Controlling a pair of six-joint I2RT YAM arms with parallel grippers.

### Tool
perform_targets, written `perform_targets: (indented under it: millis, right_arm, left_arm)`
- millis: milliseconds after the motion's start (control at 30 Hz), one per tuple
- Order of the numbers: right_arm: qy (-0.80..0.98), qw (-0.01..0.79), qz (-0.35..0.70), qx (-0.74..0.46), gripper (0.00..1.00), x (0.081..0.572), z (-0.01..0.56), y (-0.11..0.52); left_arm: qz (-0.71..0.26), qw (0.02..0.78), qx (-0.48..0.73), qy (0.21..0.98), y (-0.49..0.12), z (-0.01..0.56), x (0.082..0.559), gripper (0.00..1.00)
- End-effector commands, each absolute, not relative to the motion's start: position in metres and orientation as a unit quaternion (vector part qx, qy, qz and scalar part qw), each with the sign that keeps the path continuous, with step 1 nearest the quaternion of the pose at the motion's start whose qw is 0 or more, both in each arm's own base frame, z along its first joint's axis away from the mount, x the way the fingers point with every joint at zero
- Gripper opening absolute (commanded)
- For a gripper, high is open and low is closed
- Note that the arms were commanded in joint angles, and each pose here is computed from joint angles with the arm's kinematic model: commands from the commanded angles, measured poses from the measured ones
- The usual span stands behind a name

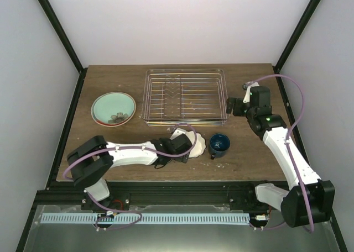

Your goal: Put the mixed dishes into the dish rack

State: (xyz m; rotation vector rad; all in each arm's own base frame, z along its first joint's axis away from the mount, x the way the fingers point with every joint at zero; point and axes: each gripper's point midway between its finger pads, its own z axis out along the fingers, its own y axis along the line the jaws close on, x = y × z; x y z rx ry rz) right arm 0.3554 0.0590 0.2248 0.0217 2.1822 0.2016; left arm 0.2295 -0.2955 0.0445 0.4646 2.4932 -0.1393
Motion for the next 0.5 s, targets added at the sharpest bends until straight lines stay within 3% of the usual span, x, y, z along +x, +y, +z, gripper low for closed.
perform_targets:
  millis: [0, 133, 300, 467]
  right_arm:
    - [0.885, 0.457, 0.084, 0.006, 1.0, 0.3526, 0.2269, 0.0612]
    - [0.887, 0.455, 0.082, 0.006, 1.0, 0.3536, 0.2242, 0.0609]
    - [0.889, 0.451, 0.082, 0.006, 1.0, 0.3541, 0.2201, 0.0613]
    - [0.89, 0.448, 0.086, 0.004, 1.0, 0.3545, 0.217, 0.0629]
  left_arm:
    - [-0.055, 0.304, 0.164, 0.937, -0.305, 0.0415, 0.2345, 1.0]
    - [-0.06, 0.298, 0.167, 0.938, -0.3093, 0.0365, 0.2337, 0.92]
    - [-0.065, 0.296, 0.17, 0.938, -0.3127, 0.0373, 0.2335, 0.59]
    - [-0.068, 0.293, 0.172, 0.938, -0.314, 0.0387, 0.2324, 0.35]
